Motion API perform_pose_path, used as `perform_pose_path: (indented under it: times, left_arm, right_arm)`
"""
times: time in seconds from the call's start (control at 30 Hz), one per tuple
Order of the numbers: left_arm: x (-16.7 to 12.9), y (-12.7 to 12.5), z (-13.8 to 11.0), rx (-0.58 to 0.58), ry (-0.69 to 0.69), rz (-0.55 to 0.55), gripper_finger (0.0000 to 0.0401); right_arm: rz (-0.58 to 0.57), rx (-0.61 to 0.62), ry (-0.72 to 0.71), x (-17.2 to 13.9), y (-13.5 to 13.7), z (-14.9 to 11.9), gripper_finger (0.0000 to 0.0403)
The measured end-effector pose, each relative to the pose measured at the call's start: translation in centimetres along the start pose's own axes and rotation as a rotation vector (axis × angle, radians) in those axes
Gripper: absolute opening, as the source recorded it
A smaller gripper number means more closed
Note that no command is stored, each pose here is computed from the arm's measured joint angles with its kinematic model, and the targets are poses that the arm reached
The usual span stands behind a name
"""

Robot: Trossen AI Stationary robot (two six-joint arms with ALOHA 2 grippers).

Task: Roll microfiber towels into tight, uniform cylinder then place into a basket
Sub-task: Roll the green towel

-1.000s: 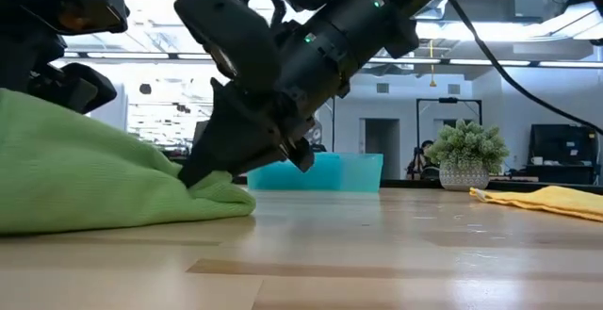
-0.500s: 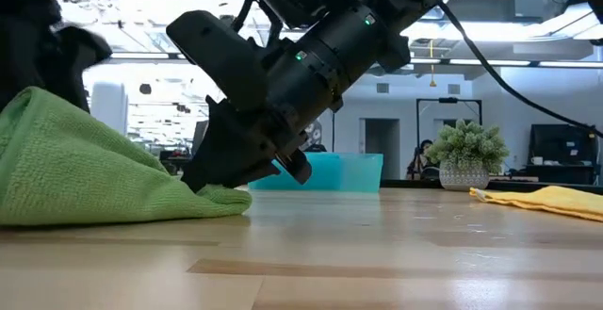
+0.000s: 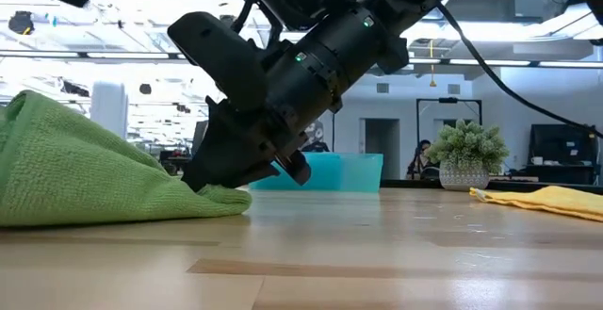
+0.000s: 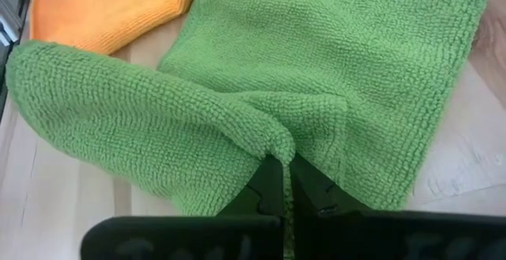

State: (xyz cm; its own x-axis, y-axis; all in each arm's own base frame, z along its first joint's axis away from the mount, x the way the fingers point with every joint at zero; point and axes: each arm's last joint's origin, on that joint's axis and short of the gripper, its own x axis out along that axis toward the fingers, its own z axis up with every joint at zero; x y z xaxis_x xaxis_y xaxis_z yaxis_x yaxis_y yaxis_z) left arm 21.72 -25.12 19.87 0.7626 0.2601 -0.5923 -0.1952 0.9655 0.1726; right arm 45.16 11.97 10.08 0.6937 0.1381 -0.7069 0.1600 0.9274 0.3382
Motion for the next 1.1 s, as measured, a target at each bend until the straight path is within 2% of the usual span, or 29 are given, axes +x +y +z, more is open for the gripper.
perform_pose_path:
  times: [0.13, 0.23, 0.37, 0.53, 0.7, 1.1]
  left_arm:
    - [3.1, -1.1, -1.4, 0.029, 0.074, -0.024, 0.0135]
    - [5.0, -1.2, -2.5, 0.053, 0.111, 0.031, 0.0135]
    - [6.3, -0.6, -3.6, 0.023, 0.203, 0.079, 0.0135]
    - [6.2, -0.4, -4.0, -0.054, 0.233, 0.104, 0.0135]
    - [6.3, -0.5, -4.5, -0.147, 0.32, 0.078, 0.0135]
    - [6.4, -0.5, -4.9, -0.139, 0.358, 0.074, 0.0135]
  right_arm:
    - [0.011, -0.002, 0.0, 0.0, 0.0, 0.0, 0.0014]
    - [0.012, -0.002, 0.001, 0.0, 0.0, 0.0, 0.0017]
    - [0.014, -0.022, 0.004, 0.0, 0.0, 0.0, 0.0017]
    - [0.015, -0.043, 0.01, 0.0, 0.0, 0.0, 0.0015]
    - [0.021, -0.1, 0.006, 0.0, 0.1, -0.1, 0.0035]
    - [0.069, -0.176, 0.029, -1.0, 0.6, 0.3, 0.0046]
